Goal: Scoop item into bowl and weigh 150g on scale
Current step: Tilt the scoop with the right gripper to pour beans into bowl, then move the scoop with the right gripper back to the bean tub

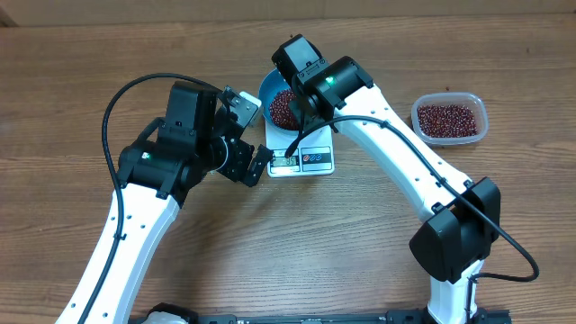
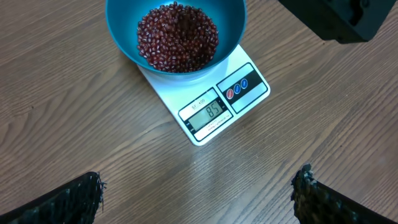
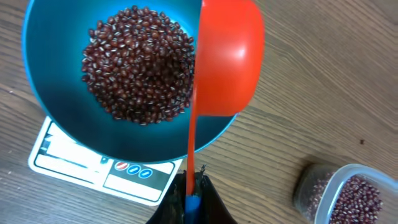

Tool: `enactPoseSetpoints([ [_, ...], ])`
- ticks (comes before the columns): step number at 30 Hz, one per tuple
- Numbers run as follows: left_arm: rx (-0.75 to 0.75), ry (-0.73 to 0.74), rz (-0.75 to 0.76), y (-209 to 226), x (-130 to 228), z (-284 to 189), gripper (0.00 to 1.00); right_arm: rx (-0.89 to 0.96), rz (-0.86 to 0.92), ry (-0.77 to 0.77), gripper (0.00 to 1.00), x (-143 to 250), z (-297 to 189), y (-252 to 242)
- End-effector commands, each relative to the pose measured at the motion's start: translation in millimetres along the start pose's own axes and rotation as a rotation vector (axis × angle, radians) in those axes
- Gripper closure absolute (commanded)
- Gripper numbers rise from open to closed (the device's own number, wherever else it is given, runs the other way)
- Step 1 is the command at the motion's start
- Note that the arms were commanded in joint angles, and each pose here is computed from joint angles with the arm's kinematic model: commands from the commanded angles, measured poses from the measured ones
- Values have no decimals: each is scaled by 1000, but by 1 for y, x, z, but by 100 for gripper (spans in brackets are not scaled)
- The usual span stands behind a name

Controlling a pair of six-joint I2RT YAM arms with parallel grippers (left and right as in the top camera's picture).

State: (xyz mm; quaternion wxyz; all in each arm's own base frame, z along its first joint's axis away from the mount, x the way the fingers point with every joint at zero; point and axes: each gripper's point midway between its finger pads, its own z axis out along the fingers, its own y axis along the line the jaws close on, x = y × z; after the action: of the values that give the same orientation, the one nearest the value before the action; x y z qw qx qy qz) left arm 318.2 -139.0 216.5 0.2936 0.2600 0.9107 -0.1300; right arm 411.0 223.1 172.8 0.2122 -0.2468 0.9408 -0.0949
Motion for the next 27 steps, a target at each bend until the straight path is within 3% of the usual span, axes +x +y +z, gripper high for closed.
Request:
enactPoseSetpoints([
  [1,2,0,-14,1,0,1,1,24,16,-35,96,-10,-7,-7],
  [7,2,0,-14,1,0,1,0,4,16,-35,96,-10,-7,-3],
  [11,2,0,-14,1,0,1,0,-133,52,-59,96,-13,-20,2],
  [17,2,0,-14,1,0,1,0,-230,209,-143,96,-6,-70,-60],
  [22,2,0,-14,1,0,1,0,-156,430,-91,96,53,-98,-157],
  [27,2,0,-14,1,0,1,0,-85,613,63,96,124,-87,-223],
])
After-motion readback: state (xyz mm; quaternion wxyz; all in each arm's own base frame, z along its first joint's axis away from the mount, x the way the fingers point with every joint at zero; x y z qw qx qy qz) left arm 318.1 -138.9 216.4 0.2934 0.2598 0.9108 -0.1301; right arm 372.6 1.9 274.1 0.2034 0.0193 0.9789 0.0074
